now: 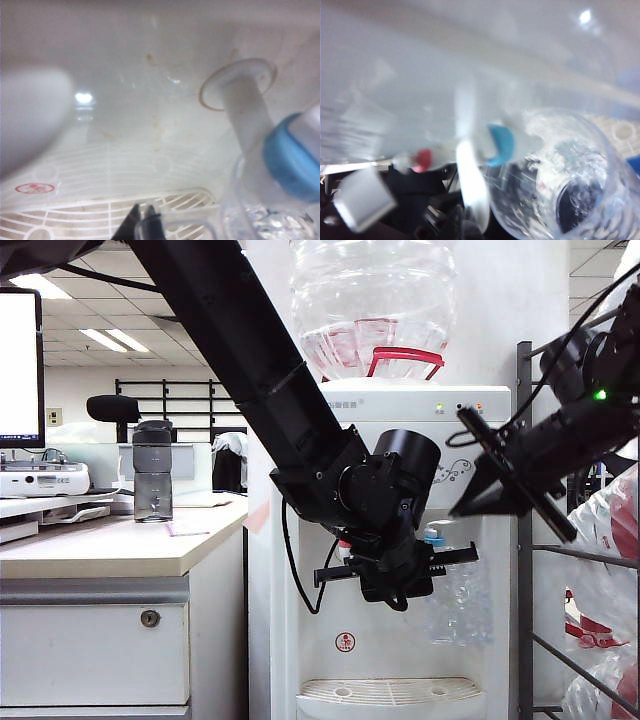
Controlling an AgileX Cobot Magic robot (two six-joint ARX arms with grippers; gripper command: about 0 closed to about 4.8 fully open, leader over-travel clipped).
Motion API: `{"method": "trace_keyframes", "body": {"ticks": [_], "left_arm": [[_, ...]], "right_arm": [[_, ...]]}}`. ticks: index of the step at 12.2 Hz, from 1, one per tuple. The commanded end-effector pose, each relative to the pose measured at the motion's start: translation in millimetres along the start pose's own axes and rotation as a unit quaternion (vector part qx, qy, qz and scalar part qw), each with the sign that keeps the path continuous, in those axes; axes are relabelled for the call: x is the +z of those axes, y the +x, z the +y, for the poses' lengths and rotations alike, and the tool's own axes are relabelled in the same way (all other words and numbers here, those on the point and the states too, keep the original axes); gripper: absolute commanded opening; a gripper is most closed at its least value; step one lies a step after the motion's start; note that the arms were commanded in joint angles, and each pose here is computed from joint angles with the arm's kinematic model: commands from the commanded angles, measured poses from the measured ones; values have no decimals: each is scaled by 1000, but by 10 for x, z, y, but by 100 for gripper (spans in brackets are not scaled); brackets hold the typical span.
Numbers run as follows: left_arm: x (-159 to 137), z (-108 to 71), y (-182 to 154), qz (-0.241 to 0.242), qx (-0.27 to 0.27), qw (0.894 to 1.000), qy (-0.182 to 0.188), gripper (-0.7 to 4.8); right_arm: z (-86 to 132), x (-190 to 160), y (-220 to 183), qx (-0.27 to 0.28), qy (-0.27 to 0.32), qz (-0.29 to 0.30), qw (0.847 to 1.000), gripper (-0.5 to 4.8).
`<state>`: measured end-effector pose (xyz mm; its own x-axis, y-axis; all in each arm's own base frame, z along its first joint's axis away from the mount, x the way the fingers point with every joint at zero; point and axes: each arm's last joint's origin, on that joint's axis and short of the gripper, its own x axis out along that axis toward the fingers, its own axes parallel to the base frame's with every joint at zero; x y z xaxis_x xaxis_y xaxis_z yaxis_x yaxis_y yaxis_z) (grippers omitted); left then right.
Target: Pick up the plastic mug from the left desk, go to the cold water outlet of the water dispenser, press the vertical switch to get some water, then put the mug back on the desk.
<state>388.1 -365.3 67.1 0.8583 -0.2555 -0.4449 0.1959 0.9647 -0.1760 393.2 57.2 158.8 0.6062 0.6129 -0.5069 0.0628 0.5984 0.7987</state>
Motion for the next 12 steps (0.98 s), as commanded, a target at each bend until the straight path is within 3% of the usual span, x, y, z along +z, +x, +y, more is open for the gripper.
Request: {"method": "trace_keyframes", "body": {"ticks": [1, 12], "left_arm": [[112, -79, -46, -26, -22, 999, -13, -7], [112, -81, -47, -26, -23, 999, -13, -7]], "right_arm": [[-49, -13, 42, -5, 0, 6, 1000, -5], [-136, -34, 93, -27, 7, 5, 1000, -5]]}}
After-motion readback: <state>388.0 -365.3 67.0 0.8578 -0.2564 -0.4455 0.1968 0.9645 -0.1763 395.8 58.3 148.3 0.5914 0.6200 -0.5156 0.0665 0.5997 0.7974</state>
